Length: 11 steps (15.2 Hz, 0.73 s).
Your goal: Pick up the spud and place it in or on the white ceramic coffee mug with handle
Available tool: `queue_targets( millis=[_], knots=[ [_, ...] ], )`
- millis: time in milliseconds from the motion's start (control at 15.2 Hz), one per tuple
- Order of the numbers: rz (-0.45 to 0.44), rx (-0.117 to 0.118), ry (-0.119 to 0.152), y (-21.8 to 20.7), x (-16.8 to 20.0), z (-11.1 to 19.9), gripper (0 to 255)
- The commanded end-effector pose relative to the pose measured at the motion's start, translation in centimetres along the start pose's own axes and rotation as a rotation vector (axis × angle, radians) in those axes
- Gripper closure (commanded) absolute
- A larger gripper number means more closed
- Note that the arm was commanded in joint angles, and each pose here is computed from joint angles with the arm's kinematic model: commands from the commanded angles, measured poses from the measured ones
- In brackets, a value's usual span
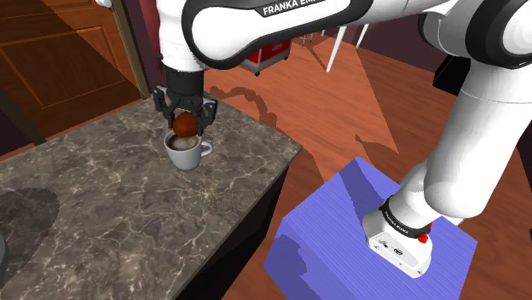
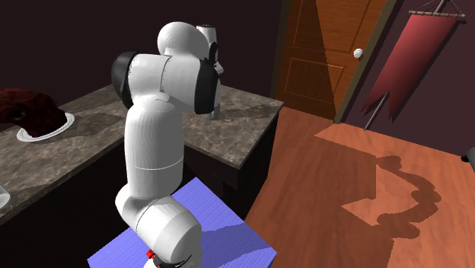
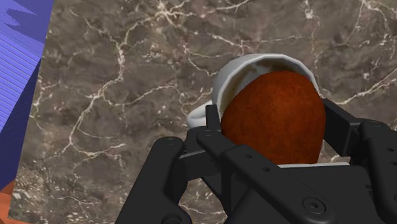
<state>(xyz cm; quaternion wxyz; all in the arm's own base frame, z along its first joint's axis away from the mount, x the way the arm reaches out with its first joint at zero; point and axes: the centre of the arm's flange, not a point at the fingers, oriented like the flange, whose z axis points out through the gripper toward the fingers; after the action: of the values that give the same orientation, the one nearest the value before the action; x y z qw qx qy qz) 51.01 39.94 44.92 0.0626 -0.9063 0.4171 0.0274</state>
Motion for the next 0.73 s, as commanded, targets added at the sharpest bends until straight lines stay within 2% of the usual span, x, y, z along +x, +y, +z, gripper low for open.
queue_targets(
  millis=[0, 594, 660],
  knots=[
    [0.0, 0.001, 0.0, 0.03, 0.19, 1.13, 255],
    [0.0, 0.001, 0.0, 0.09, 0.26, 1.83, 255],
    [0.0, 0.001, 0.0, 0.09, 0.26, 1.83, 0]
  ],
)
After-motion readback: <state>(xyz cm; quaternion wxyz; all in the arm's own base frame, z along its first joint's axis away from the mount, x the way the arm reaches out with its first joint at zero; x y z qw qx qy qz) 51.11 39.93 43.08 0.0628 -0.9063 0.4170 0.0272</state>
